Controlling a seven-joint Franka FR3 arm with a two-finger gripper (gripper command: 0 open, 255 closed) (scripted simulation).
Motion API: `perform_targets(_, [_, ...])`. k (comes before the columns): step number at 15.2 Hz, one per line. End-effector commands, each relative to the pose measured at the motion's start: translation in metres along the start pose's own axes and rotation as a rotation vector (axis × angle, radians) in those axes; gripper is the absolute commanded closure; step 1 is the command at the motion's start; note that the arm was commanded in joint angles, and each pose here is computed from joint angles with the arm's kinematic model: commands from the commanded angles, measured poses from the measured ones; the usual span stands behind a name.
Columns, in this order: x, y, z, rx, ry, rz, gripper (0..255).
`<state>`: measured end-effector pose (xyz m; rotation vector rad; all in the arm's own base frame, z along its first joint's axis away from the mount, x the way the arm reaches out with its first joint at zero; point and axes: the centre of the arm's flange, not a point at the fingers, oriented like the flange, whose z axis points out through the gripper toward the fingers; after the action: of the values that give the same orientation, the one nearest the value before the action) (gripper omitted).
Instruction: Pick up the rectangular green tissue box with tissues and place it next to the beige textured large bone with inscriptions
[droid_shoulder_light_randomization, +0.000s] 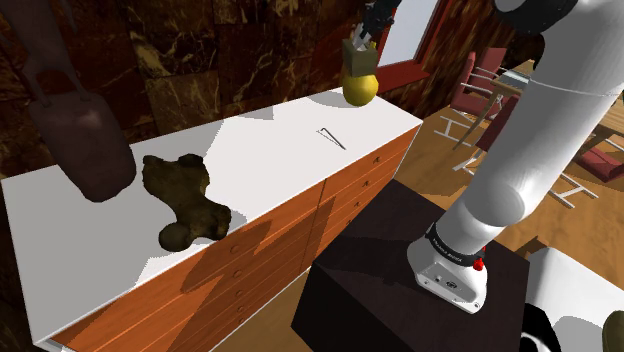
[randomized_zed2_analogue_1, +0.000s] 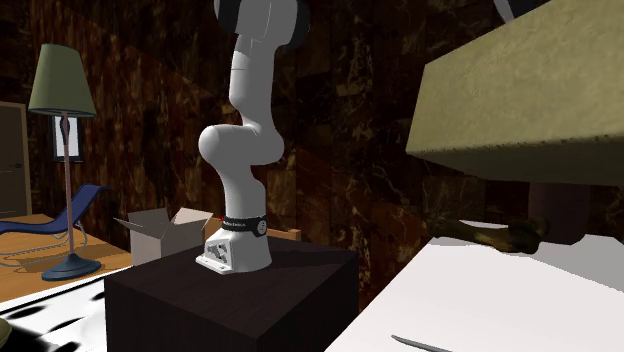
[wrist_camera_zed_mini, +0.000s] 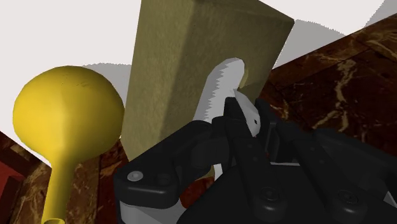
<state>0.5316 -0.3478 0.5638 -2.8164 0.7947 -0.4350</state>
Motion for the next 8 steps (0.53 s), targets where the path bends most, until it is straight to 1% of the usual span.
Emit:
perform_targets(1, [-0.009, -0.026, 0.003, 0.000, 0.001, 0.000, 255])
perform_targets(8, [-0.036, -0.113, 0.020, 0.000, 0.001, 0.000, 255])
